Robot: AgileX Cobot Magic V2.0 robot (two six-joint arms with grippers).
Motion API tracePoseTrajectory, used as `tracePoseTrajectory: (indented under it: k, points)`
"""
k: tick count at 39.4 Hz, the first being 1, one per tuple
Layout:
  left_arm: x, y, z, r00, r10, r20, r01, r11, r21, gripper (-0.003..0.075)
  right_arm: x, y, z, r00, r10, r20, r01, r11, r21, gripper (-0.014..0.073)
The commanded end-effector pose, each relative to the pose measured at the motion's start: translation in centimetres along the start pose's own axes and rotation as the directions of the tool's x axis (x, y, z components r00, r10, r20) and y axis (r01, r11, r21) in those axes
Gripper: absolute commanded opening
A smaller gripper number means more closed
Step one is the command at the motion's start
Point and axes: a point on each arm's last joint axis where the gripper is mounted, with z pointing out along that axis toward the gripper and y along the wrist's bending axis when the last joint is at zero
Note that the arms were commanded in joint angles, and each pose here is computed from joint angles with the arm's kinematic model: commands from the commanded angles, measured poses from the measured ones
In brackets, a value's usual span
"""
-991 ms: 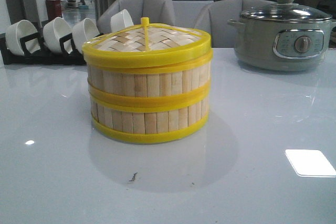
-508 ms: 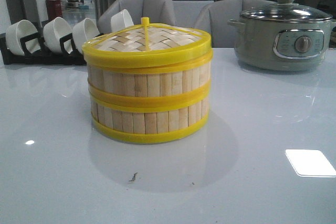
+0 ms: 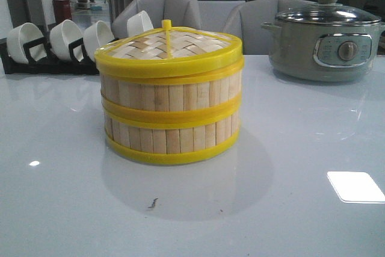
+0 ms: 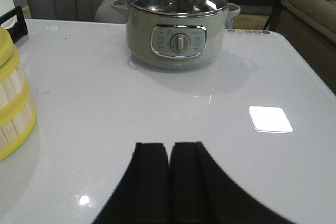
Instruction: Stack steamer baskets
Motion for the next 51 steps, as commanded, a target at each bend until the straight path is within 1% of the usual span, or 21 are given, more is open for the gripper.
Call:
tracePoseTrajectory:
  k: [1,36,40,51]
  points:
    - [-1.6,-0.3,-0.6,0.994,-0.001,0.110,-0.001,1.000,0.020,0.0085,-1.8,-0.1,-0.2,0.993,-0.009,0.121,0.008,1.000,0.010,0.0027]
    - [-1.7,-0.2,-0.6,0.993,0.011,0.120,-0.012,1.000,0.013,0.0085,-1.8,-0.1,-0.2,0.993,-0.009,0.121,0.008,1.000,0.010,0.0027]
    - [-1.9,-0.2,-0.7,0.989,0.022,0.145,-0.024,1.000,0.010,0.0085,-1.8,-0.1,-0.2,0.993,-0.009,0.121,0.008,1.000,0.010,0.0027]
    - [-2.2,-0.1,-2.4,0.974,0.008,0.227,-0.011,1.000,0.012,0.0085,-1.8,-0.1,-0.2,0.993,-0.009,0.121,0.008,1.000,0.010,0.0027]
